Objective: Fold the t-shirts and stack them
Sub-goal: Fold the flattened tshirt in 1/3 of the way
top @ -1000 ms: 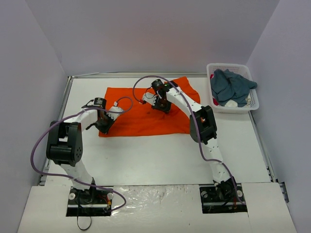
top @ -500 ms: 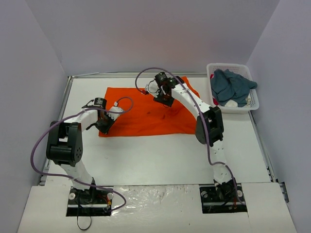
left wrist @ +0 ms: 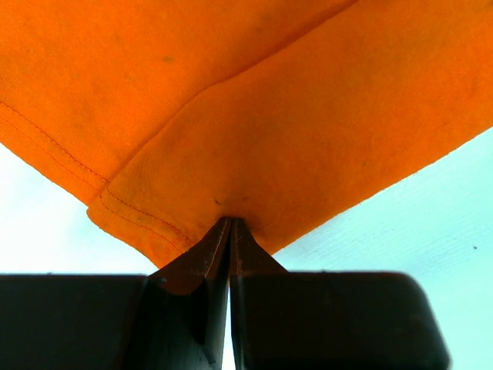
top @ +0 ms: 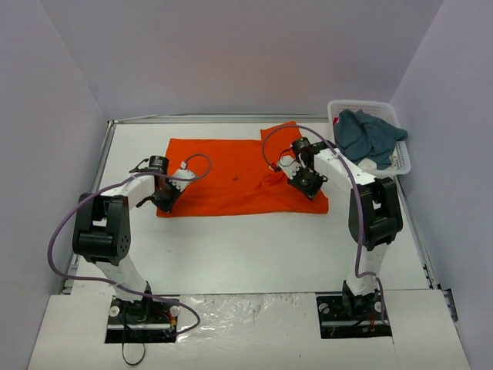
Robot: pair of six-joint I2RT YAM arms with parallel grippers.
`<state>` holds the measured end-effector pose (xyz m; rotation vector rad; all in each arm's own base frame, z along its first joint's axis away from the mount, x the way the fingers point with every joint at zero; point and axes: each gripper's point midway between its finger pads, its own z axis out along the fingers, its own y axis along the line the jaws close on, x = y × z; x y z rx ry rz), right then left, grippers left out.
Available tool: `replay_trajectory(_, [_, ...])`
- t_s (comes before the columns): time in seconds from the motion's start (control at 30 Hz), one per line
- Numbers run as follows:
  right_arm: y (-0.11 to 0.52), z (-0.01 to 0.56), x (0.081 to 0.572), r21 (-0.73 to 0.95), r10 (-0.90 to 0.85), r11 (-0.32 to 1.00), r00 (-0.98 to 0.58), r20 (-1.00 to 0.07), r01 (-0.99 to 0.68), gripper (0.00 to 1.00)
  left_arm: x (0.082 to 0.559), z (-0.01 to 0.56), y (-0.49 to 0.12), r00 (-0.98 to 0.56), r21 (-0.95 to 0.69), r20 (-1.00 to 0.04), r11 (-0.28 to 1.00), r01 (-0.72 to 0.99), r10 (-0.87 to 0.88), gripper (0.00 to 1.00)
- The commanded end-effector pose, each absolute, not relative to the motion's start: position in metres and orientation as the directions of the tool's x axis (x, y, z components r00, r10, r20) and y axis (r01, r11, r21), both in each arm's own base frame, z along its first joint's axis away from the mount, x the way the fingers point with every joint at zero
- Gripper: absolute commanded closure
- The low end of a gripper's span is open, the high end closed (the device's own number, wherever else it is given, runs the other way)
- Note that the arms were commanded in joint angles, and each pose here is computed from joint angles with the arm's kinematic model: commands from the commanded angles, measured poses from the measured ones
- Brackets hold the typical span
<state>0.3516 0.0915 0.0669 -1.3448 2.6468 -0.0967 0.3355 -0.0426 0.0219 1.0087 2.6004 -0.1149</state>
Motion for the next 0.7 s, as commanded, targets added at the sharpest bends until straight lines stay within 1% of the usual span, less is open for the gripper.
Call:
replay_trajectory(0.0, [0.094,0.065,0.330,-0.074,-0.793,0.606,-0.593,-0.140,-0.792,1.00,0.305,0.002,-0.053,-0.722,-0.058,-0.289,0.742,0.668,0.628,0.98])
replay_trajectory(0.03, [0.090,0.057,0.324,-0.055,-0.791,0.609,-0.600,-0.120,-0.791,1.00,0.306,0.002,-0.053,-0.726,-0.059,-0.288,0.745,0.665,0.625,0.98])
replay_trajectory(0.23, [0.085,0.034,0.323,0.010,-0.774,0.626,-0.623,-0.115,-0.780,1.00,0.305,0.005,-0.051,-0.725,-0.046,-0.292,0.748,0.662,0.623,0.98])
replay_trajectory(0.33, [0.084,0.028,0.332,0.018,-0.764,0.635,-0.632,-0.128,-0.772,1.00,0.305,0.007,-0.051,-0.723,-0.040,-0.295,0.748,0.663,0.625,0.98])
replay_trajectory(0.5, [0.081,0.020,0.337,0.032,-0.762,0.637,-0.636,-0.120,-0.770,1.00,0.304,0.009,-0.049,-0.720,-0.031,-0.291,0.746,0.665,0.630,0.98])
replay_trajectory(0.67, [0.072,0.006,0.336,0.043,-0.760,0.643,-0.645,-0.080,-0.764,1.00,0.304,0.009,-0.047,-0.718,-0.022,-0.286,0.744,0.667,0.635,0.98])
